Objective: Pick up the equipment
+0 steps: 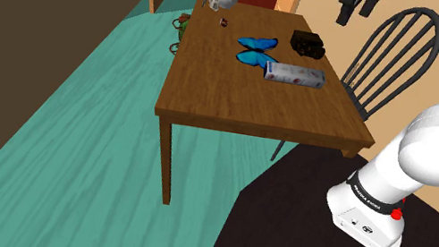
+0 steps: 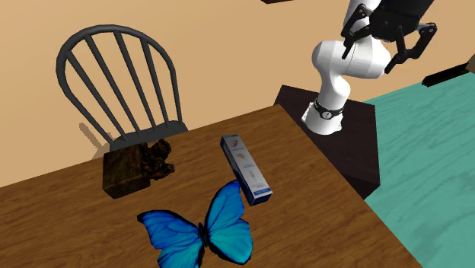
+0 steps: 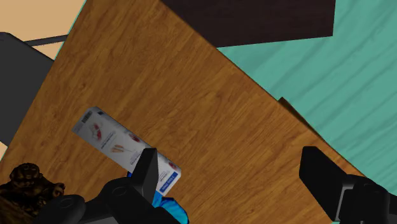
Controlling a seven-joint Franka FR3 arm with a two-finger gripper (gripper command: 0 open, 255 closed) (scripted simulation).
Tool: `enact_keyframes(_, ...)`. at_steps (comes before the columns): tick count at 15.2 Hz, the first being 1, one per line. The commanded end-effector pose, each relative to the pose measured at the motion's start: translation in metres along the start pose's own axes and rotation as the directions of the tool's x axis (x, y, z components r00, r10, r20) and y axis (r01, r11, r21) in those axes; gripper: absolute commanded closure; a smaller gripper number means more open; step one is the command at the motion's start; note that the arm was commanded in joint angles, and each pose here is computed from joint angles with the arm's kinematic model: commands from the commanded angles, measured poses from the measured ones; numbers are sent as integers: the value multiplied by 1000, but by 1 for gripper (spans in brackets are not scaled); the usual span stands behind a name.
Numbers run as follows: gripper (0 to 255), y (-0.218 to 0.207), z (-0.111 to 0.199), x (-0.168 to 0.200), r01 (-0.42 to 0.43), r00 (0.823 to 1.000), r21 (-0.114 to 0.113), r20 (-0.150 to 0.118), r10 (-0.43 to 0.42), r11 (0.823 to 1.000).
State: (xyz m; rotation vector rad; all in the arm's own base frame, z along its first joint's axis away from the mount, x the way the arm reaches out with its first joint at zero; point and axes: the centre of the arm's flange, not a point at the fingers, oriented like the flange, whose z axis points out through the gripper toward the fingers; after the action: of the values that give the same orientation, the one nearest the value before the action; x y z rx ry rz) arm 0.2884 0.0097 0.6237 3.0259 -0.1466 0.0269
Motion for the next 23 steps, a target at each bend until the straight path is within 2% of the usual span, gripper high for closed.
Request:
enact_keyframes(1, 0, 0, 0, 0, 0, 1000, 0, 0, 0, 1000)
enact_keyframes(6, 0, 33, 53, 13, 116, 993, -20, -25, -116, 993)
enact_keyframes(12, 0, 71, 116, 35, 252, 966, -48, -53, -254, 967)
enact_keyframes(17, 0, 101, 166, 59, 361, 928, -73, -72, -366, 930)
enact_keyframes(23, 0, 134, 226, 93, 484, 865, -107, -91, -493, 869)
